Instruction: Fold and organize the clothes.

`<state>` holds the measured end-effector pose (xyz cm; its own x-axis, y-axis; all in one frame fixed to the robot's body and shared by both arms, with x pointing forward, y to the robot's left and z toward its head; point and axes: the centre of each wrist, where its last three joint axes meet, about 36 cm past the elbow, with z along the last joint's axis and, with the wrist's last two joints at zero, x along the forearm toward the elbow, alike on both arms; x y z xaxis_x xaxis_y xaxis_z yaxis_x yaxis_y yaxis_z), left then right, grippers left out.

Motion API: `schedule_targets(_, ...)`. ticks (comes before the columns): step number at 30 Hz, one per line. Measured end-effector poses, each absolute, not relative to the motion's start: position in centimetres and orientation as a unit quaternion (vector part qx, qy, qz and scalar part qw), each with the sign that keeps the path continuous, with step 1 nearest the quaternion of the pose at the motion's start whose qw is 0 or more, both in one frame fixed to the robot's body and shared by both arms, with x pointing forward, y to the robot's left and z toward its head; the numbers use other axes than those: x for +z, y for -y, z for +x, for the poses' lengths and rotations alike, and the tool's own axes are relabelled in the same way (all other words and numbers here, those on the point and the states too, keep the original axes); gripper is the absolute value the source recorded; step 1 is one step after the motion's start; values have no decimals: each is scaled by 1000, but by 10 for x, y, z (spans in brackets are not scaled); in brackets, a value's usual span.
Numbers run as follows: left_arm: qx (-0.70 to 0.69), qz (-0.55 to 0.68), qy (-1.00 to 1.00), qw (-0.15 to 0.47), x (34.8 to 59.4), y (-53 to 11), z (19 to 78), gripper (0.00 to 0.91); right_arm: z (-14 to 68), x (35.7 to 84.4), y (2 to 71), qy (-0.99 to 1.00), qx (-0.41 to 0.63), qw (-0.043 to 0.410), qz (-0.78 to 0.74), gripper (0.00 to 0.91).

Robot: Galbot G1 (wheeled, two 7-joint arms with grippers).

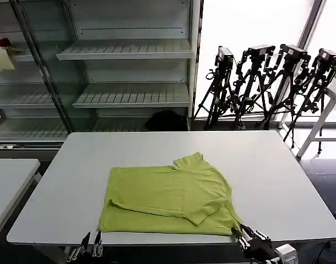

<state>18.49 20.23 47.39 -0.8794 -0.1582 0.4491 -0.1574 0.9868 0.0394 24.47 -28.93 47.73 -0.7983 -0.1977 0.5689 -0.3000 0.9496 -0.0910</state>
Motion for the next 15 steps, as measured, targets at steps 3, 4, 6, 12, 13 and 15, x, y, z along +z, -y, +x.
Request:
schedule_targets(3, -3, 78, 971, 228, 479, -202, 183, 907, 244, 484, 291, 947, 94, 281, 126, 907)
schedule_targets(4, -4, 77, 971, 224, 481, -202, 183, 907, 244, 487, 291, 948, 94, 276, 124, 907)
schedule_targets(6, -5, 72, 974, 217, 485, -202, 184, 907, 245, 494, 291, 953, 93, 262, 121, 907)
schedule_targets(12, -5, 55, 981, 186, 499, -202, 193, 907, 263, 511, 296, 965, 88, 213, 121, 907)
schedule_targets(13, -6, 51, 983, 178, 500, -204, 197, 907, 269, 513, 298, 967, 87, 205, 123, 907)
schedule_targets(15, -8, 41, 986, 160, 503, -206, 206, 907, 285, 514, 303, 971, 80, 189, 126, 907)
